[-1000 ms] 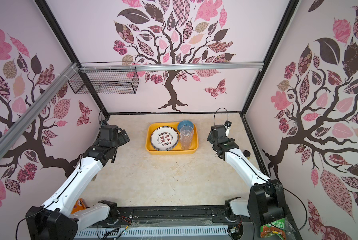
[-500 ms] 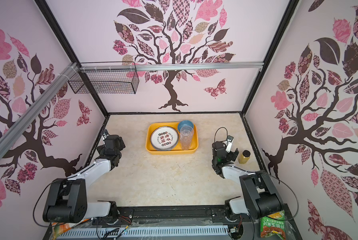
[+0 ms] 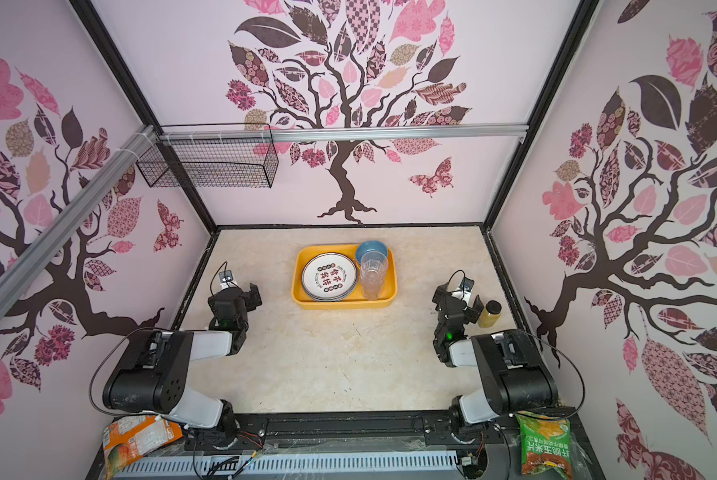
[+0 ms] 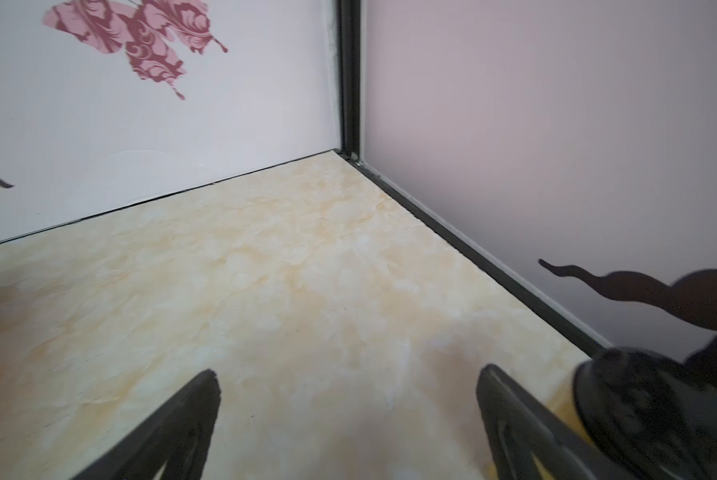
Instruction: Place the mixed dishes into the plastic bin
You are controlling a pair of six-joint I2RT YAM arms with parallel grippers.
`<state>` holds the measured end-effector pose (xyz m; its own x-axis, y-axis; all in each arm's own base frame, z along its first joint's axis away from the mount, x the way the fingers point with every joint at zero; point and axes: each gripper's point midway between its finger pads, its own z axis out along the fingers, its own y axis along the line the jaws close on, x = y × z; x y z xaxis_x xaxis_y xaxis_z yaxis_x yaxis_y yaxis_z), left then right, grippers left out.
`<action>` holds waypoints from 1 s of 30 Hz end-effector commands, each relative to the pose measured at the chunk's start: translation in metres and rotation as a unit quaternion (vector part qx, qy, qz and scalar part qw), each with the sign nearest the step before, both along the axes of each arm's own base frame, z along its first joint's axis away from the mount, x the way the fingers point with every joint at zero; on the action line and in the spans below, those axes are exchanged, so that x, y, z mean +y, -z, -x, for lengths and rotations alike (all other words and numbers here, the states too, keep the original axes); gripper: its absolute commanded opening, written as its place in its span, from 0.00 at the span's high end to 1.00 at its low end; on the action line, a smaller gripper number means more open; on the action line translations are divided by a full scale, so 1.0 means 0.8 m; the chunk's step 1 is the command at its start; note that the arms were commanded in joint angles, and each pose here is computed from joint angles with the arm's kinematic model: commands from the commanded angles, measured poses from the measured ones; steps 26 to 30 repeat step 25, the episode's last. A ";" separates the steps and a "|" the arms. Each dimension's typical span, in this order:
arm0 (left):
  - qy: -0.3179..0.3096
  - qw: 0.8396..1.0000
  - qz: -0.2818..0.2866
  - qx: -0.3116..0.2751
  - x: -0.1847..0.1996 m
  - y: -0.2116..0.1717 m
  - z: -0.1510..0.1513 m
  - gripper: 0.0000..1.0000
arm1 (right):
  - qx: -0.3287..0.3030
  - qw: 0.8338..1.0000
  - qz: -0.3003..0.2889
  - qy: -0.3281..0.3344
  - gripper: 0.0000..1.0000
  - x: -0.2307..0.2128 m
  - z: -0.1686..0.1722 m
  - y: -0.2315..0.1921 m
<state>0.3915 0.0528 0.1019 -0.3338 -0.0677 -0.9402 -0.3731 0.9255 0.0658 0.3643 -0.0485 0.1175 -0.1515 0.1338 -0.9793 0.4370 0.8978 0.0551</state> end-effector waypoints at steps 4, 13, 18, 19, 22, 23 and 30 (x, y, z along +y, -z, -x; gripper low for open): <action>0.024 0.999 0.010 -0.031 -0.004 -0.005 0.001 0.01 | -0.010 0.995 -0.009 -0.098 0.01 0.028 -0.018 0.006; 0.018 0.999 0.008 -0.040 -0.003 -0.005 0.002 0.01 | -0.008 0.995 -0.010 -0.098 0.01 0.028 -0.019 0.005; 0.018 0.999 0.009 -0.036 -0.002 -0.003 0.000 0.01 | -0.008 0.995 -0.009 -0.098 0.00 0.028 -0.019 0.005; 0.020 0.999 0.010 -0.037 -0.003 -0.003 -0.001 0.01 | -0.008 0.995 -0.008 -0.098 0.00 0.028 -0.019 0.005; 0.021 0.999 0.014 -0.035 -0.002 -0.002 -0.002 0.01 | -0.007 0.995 -0.009 -0.098 0.00 0.028 -0.019 0.005; 0.022 0.999 0.014 -0.035 -0.002 -0.002 -0.001 0.01 | -0.008 0.995 -0.008 -0.098 0.00 0.028 -0.019 0.005; 0.022 0.999 0.014 -0.036 -0.002 -0.003 0.000 0.01 | -0.007 0.995 -0.008 -0.098 0.00 0.028 -0.019 0.005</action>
